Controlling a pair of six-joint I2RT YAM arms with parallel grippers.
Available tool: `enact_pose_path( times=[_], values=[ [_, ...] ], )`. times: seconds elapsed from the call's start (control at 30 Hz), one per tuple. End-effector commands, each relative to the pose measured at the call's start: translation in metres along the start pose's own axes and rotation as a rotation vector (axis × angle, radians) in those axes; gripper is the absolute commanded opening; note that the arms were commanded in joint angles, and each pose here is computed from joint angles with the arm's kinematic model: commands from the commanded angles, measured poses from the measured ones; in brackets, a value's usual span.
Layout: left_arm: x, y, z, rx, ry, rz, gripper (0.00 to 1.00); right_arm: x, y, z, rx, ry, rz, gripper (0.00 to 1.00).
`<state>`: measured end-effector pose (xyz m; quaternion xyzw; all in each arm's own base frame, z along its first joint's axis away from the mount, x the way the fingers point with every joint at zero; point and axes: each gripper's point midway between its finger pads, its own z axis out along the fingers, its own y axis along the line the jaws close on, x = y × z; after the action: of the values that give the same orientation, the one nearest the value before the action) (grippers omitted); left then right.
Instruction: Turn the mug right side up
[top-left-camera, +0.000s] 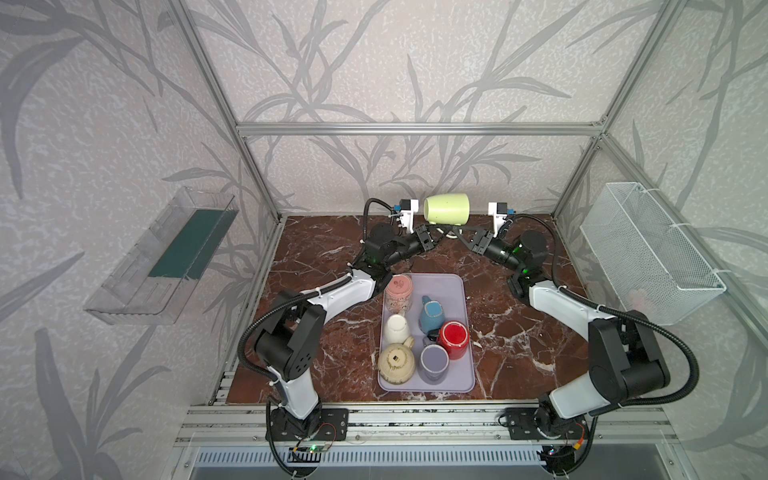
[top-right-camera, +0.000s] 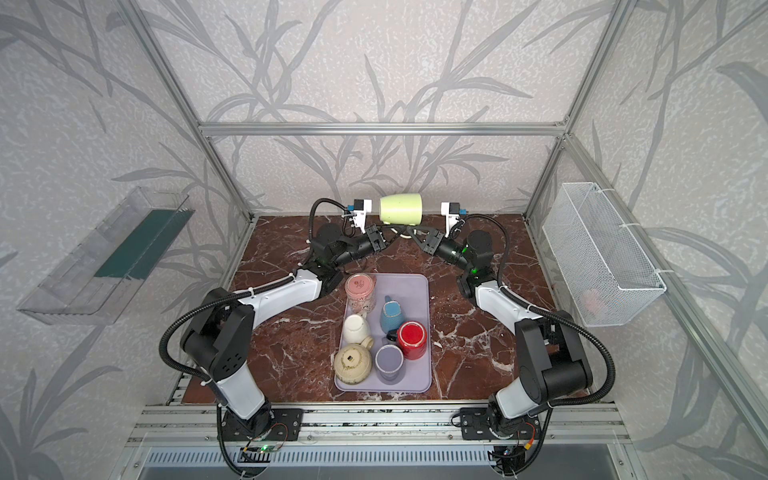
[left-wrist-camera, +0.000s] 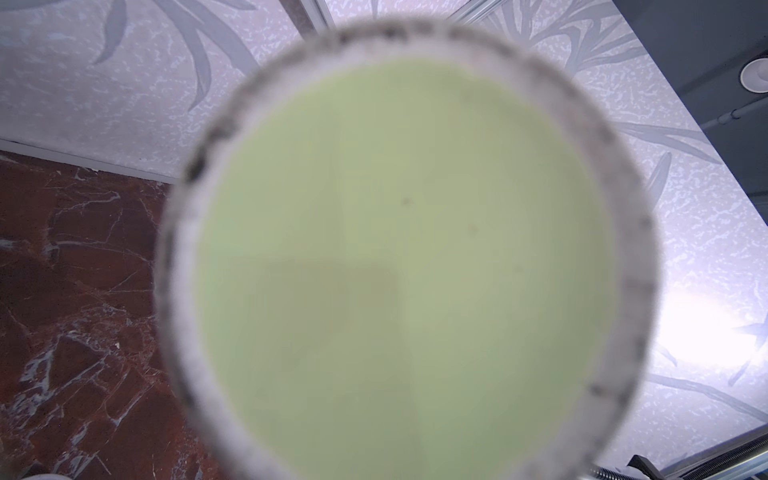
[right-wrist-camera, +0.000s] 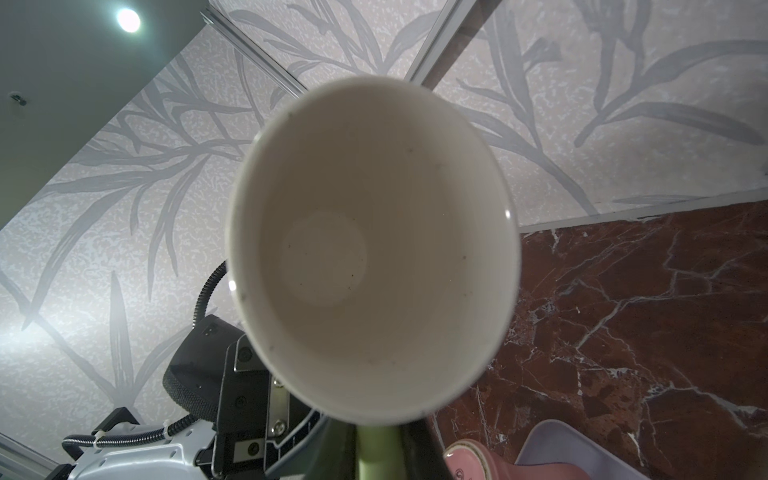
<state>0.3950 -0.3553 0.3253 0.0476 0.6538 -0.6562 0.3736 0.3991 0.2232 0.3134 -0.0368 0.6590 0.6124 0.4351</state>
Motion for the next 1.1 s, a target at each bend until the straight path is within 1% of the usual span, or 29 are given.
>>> enact_pose_path(
  times=[0.0,0.1,0.2,0.27,0.3,0.43,0.6,0.67,0.87,0.97,1.07],
  values=[
    [-0.017,-0.068,0.001,0.201,-0.034,0.142,0.0,-0.005,-0.009,0.005,0.045,-0.02,0.001,0.11],
    [-0.016,-0.066,0.002,0.2,-0.03,0.141,0.0,-0.005,-0.01,0.006,0.044,-0.02,0.004,0.09],
    [-0.014,-0.062,0.004,0.199,-0.022,0.137,0.0,-0.005,-0.006,0.008,0.022,-0.017,-0.002,0.09],
    [-0.013,-0.059,0.007,0.2,-0.014,0.13,0.0,-0.003,-0.003,0.012,0.005,-0.005,-0.004,0.16],
    [-0.012,-0.058,0.008,0.203,-0.013,0.125,0.0,-0.003,-0.002,0.013,0.004,-0.005,-0.002,0.17],
    [-0.011,-0.055,0.012,0.237,-0.007,0.089,0.0,-0.002,-0.007,0.016,0.016,-0.008,0.01,0.17],
    [-0.008,-0.049,0.016,0.234,0.004,0.08,0.0,-0.002,-0.009,0.018,0.007,-0.01,0.023,0.07],
    [-0.007,-0.048,0.016,0.233,0.008,0.08,0.0,-0.001,-0.011,0.019,0.01,-0.01,0.027,0.0],
    [-0.005,-0.043,0.014,0.207,0.013,0.092,0.0,0.0,-0.012,0.014,0.033,-0.019,0.016,0.0],
    [0.001,-0.032,0.011,0.179,0.009,0.06,0.0,0.004,-0.011,0.009,0.047,-0.013,0.012,0.0],
    [0.015,-0.023,0.007,0.166,0.03,0.035,0.01,0.015,-0.016,0.0,0.069,-0.009,0.017,0.0]
  ],
)
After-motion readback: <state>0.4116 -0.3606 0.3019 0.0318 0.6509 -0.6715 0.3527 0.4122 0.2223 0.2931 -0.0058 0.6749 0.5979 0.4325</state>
